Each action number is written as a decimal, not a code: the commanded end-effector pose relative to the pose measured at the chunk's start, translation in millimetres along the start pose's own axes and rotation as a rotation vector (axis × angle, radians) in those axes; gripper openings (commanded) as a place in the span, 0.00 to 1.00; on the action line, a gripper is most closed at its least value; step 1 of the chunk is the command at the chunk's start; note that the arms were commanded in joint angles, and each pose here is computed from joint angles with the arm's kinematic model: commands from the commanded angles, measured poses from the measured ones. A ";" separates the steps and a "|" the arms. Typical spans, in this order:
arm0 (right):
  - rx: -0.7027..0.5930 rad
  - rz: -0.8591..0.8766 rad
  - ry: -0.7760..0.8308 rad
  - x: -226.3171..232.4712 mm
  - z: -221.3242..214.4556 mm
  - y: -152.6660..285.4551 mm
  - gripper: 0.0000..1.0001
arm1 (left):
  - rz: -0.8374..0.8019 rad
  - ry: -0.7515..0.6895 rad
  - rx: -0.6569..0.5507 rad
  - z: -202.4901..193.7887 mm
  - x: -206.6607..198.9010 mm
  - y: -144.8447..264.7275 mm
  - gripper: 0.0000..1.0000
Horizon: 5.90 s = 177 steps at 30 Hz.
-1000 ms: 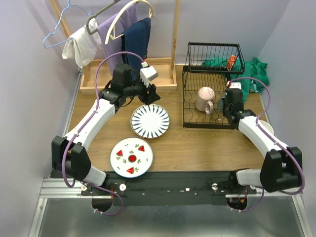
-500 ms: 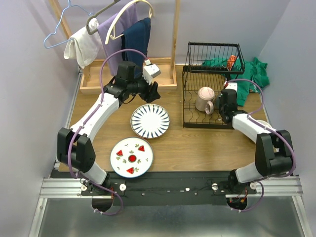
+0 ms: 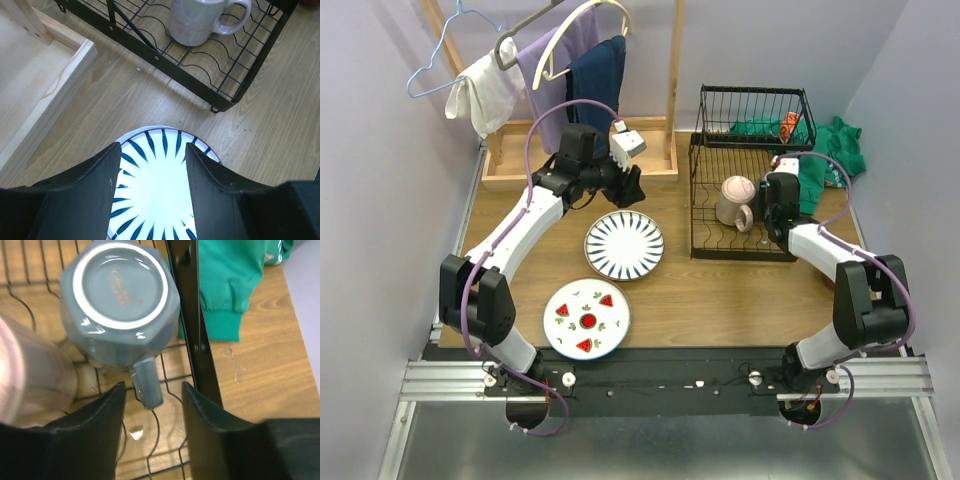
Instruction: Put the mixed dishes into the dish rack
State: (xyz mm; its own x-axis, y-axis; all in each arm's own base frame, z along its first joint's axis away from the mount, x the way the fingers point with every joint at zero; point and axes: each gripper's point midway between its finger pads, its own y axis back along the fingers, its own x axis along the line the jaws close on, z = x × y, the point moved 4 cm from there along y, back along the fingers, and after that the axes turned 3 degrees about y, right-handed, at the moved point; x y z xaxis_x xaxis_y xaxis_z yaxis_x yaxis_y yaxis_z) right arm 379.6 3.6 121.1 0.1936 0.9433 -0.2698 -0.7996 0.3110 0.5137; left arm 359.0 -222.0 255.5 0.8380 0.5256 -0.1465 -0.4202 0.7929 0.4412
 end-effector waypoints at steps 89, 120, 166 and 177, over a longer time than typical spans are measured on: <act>-0.155 0.710 0.860 103.2 27.7 30.2 0.01 | 0.001 -0.005 -0.057 -19.6 -6.2 1.1 0.62; 0.021 0.215 0.913 0.8 21.9 -64.0 0.00 | -0.006 0.047 -0.058 -22.8 -5.9 -3.2 0.61; 0.076 0.733 0.751 17.4 -11.3 81.7 0.34 | -0.060 -0.010 0.086 -62.2 -16.2 4.3 0.65; 0.135 0.412 0.236 -21.3 20.7 126.0 0.72 | -0.085 -0.122 0.332 -113.4 -48.8 33.5 0.65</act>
State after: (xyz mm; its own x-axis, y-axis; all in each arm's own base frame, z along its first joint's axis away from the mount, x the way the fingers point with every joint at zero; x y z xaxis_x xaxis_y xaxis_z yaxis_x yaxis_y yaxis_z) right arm 295.4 47.2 197.3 -0.5878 0.7707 -0.2460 -0.6515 -0.2707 0.7087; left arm 300.2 -196.7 183.6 0.8743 0.4630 -0.1457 -0.2888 0.7375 0.6104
